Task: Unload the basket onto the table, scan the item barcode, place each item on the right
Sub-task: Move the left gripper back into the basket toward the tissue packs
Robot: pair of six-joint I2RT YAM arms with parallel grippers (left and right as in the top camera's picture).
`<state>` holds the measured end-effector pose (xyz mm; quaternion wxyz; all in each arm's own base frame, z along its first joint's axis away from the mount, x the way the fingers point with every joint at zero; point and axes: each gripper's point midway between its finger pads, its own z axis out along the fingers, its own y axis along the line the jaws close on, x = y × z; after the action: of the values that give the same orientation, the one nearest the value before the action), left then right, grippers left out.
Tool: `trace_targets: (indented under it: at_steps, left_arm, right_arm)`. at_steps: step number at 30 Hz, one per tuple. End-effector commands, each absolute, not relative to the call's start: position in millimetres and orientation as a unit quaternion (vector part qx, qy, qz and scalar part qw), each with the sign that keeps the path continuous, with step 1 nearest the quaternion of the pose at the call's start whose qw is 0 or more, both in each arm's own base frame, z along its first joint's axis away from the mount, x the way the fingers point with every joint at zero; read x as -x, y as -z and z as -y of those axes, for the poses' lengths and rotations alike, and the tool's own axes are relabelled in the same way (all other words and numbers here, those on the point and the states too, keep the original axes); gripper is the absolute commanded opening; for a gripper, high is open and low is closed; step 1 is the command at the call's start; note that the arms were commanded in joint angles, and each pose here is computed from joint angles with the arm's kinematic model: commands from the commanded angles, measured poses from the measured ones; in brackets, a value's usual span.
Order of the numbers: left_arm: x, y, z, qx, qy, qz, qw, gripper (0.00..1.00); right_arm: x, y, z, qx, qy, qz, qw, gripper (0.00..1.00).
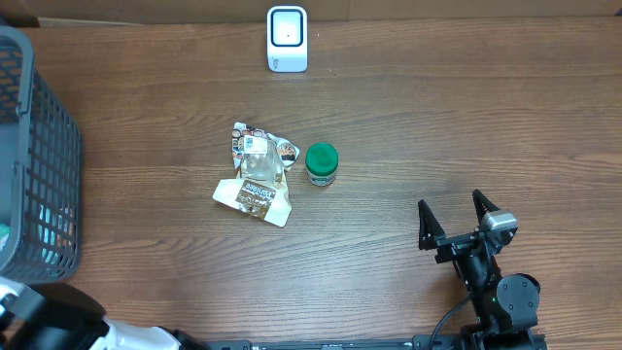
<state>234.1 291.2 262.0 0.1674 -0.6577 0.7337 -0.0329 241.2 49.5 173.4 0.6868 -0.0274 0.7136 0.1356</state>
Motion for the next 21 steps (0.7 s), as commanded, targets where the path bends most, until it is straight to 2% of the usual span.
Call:
trace_targets:
  at_steps: [1,6,8,10,12,16,21]
  left_arm:
    - [-235.2,-235.9,-310.6,0.645,0.010,-0.751,0.142,0.95]
    - [-238.8,-196.1,-317.2,0.595,0.016,-0.799,0.086,0.98]
    - [-235.4,-174.1,-316.1,0.580,0.030,-0.813,0.046,0.92]
    - [-237.6,-158.1,-313.7,0.556,0.050,-0.829,0.026,0.80]
    - [-240.5,-143.8,-310.8,0.536,0.069,-0.842,0.009,0.72]
    - [-238.6,-121.7,-309.2,0.521,0.080,-0.849,-0.025,0.67]
    - [-240.1,-108.3,-309.3,0.510,0.088,-0.855,-0.038,0.67]
  right_arm:
    - [-241.0,-171.3,-50.8,0.031,-0.137,-0.712,0.688,1.00]
    - [-241.0,-171.3,-50.8,0.031,-0.137,-0.712,0.688,1.00]
    - [-241.0,-171.3,-50.8,0.031,-0.137,-0.712,0.688,1.00]
    - [-241.0,-171.3,-50.8,0.031,-0.137,-0.712,0.688,1.00]
    - [-241.0,-171.3,-50.8,0.031,-0.137,-0.712,0.688,1.00]
    - [-241.0,-171.3,-50.8,0.031,-0.137,-0.712,0.688,1.00]
    - [-241.0,-171.3,-50.8,0.031,-0.137,-0.712,0.688,1.00]
